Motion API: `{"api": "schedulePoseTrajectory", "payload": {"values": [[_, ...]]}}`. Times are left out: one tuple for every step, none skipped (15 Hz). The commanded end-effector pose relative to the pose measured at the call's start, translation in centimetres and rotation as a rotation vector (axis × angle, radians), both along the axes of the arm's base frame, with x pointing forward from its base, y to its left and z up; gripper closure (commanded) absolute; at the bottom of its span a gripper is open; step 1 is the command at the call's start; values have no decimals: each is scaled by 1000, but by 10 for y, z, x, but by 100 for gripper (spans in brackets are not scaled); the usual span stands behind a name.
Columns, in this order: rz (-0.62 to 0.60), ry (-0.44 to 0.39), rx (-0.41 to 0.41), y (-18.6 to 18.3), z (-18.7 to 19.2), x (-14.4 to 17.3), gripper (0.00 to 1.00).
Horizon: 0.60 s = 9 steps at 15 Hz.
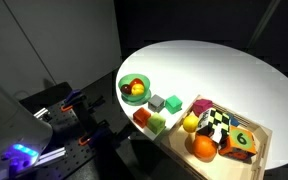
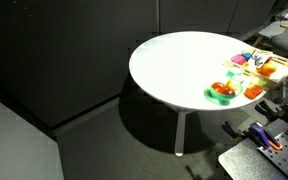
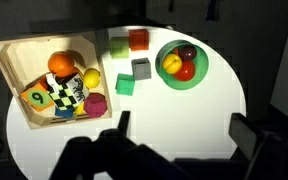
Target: Put the green block onto the tray
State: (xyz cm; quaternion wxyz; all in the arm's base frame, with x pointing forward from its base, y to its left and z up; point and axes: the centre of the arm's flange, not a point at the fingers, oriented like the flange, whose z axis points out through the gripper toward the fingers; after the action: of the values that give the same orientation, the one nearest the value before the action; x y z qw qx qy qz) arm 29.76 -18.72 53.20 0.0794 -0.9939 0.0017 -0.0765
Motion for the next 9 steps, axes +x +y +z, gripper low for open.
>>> {"api": "schedulePoseTrajectory", "payload": {"values": [[-54,40,-2,-4,-4,33,0],[-62,36,-8,-3,-8,40,0],[-62,33,-15,-2,-13,47,0],[-69,23,-26,-1,-19,54,0],[-74,17,-38,1,-26,61,0],[-79,9,-51,3,-33,69,0],[-82,2,-64,5,-39,76,0],[-88,-4,-78,8,-45,83,0],[-94,-12,-91,10,-50,90,0]]}}
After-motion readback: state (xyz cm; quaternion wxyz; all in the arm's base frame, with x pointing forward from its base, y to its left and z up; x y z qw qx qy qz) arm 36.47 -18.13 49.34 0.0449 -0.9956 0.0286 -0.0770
